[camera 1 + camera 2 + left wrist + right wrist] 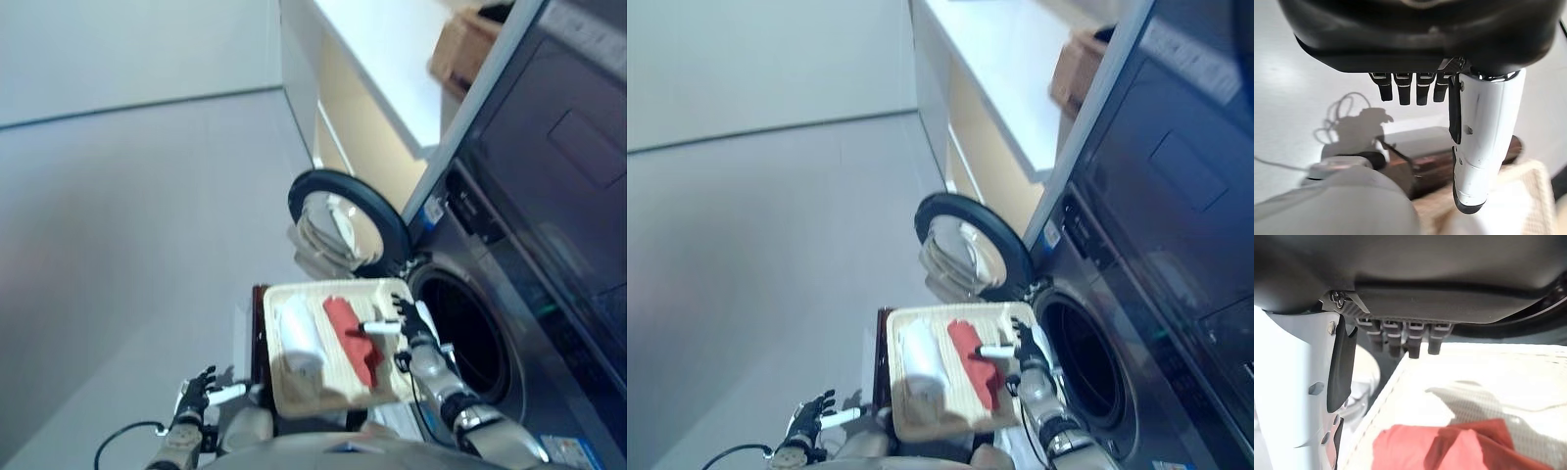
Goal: Pick up the clothes and place them into the washing machine
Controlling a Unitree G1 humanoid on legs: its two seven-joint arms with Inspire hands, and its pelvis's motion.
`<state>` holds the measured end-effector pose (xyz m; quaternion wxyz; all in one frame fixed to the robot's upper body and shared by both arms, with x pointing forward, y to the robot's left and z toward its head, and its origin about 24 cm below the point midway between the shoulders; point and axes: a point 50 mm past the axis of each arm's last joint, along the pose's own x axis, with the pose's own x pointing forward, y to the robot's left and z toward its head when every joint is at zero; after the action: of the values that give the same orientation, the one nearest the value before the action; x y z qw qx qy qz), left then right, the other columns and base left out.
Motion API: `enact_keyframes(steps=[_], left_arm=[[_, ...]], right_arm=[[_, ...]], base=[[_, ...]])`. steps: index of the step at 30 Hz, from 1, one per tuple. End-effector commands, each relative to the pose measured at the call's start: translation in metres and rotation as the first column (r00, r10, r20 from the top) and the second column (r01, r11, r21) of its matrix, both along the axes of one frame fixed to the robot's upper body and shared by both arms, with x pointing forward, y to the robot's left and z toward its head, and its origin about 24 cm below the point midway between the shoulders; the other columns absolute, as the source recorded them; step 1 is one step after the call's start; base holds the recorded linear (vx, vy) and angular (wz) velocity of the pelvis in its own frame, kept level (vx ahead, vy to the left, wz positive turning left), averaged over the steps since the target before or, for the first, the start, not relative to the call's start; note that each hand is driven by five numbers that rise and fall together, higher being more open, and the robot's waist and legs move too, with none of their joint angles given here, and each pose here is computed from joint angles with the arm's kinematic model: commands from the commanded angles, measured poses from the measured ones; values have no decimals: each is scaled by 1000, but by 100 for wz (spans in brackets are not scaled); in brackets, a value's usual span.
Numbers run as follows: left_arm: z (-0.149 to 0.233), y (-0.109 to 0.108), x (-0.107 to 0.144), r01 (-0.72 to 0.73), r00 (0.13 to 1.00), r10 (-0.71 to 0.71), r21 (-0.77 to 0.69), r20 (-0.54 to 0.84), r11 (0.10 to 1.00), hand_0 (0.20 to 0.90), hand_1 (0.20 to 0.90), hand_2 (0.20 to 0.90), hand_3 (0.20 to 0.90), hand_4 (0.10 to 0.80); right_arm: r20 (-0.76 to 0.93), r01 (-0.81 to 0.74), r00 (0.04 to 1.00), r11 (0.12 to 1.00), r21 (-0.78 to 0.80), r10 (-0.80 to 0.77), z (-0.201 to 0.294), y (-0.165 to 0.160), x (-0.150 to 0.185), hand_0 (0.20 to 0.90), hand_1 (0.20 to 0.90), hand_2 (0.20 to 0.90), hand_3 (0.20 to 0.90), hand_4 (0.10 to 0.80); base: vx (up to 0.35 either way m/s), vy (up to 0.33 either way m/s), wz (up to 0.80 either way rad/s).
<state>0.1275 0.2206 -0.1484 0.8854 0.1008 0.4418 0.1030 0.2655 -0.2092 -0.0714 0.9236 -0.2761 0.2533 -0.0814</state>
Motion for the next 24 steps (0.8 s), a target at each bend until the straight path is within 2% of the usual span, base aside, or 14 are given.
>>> enact_keyframes(steps=[1,4,10,13,24], left_arm=[[7,2,11,-39,995,38,15,94,999,900,900,900,900,800],[11,3,18,-63,988,61,11,139,998,900,900,900,900,800],[16,1,26,-75,980,75,-8,185,997,900,900,900,900,800],[23,-4,36,-80,964,88,-43,252,996,900,900,900,900,800],[39,-10,60,-95,922,118,-81,368,992,900,900,900,900,800]], right_arm=[[185,-2,983,996,-90,19,40,-4,36,900,900,900,900,800],[240,21,971,990,-143,14,62,-10,57,900,900,900,900,800],[283,63,959,978,-198,-4,84,-16,75,900,900,900,900,800],[322,99,946,964,-247,-14,105,-21,89,900,900,900,900,800],[384,204,922,905,-372,-50,150,-41,109,900,900,900,900,800]], base=[[-70,46,21],[-75,39,3],[-39,33,4],[-47,32,10],[-16,12,9]])
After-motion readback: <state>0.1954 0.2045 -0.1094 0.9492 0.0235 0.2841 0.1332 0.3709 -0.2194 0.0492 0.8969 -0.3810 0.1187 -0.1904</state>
